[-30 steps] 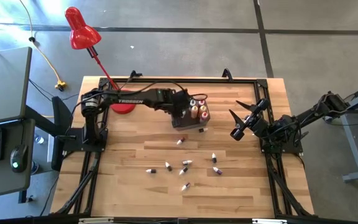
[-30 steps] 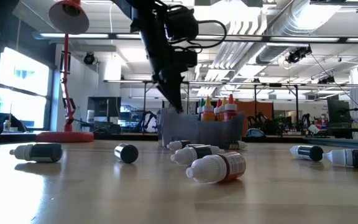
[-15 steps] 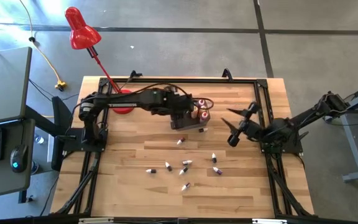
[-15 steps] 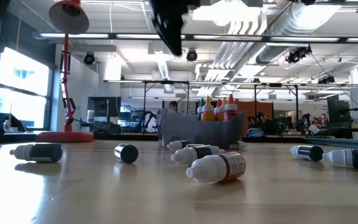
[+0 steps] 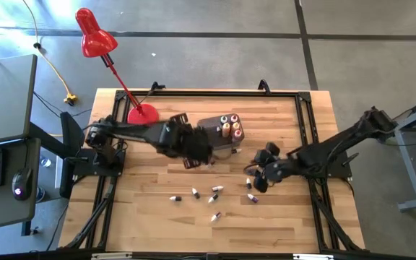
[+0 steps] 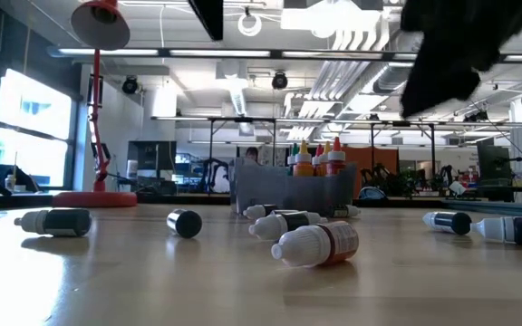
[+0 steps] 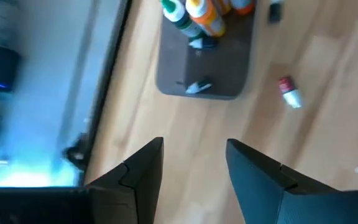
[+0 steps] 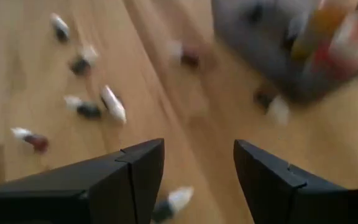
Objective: Pick & Place food coloring
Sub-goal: Put the small black food coloring bottle into the black bin
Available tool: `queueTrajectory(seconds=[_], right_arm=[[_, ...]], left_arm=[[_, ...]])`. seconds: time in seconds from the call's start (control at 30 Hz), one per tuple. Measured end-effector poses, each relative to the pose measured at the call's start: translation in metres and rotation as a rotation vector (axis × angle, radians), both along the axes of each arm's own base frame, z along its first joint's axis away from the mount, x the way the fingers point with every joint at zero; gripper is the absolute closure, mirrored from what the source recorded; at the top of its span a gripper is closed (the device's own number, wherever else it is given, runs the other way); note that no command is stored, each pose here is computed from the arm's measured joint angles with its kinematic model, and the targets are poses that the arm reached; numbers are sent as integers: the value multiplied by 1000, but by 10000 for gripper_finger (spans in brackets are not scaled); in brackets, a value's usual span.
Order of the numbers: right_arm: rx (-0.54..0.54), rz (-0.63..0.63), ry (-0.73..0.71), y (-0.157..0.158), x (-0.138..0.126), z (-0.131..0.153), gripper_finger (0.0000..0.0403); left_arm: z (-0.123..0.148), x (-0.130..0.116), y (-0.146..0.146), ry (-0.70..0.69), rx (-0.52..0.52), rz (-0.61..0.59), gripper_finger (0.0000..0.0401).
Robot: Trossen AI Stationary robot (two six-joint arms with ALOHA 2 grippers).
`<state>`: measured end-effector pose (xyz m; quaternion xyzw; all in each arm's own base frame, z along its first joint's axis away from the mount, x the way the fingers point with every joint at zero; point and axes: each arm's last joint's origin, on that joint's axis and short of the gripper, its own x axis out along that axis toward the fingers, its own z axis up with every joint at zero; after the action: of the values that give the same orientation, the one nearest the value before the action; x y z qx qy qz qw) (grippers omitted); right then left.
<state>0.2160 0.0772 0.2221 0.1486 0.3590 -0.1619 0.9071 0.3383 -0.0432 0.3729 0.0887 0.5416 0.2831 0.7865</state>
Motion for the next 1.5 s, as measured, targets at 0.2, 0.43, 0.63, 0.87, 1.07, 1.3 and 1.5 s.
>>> queueTrajectory(seconds=[0.2, 0.43, 0.63, 0.87, 1.07, 1.3, 1.5], right_arm=[[104, -171, 227, 2, 16, -57, 216], [218, -251, 377, 5, 27, -96, 215], [229, -264, 372, 6, 29, -85, 215], [263, -39, 263, 19, 30, -34, 215], [98, 434, 282, 52, 15, -29, 215], [-180, 747, 228, 69, -2, -45, 215], [-241, 932, 165, 64, -9, -69, 215]], left_arm=[[-18, 1, 5, 67, 110, 19, 232], [-28, 3, 22, 108, 111, 64, 232], [-28, 4, 40, 114, 118, 111, 232], [-28, 4, 50, 116, 116, 140, 232], [-28, 4, 49, 116, 116, 137, 232], [-28, 4, 49, 116, 115, 137, 232], [-28, 4, 49, 115, 115, 137, 232]])
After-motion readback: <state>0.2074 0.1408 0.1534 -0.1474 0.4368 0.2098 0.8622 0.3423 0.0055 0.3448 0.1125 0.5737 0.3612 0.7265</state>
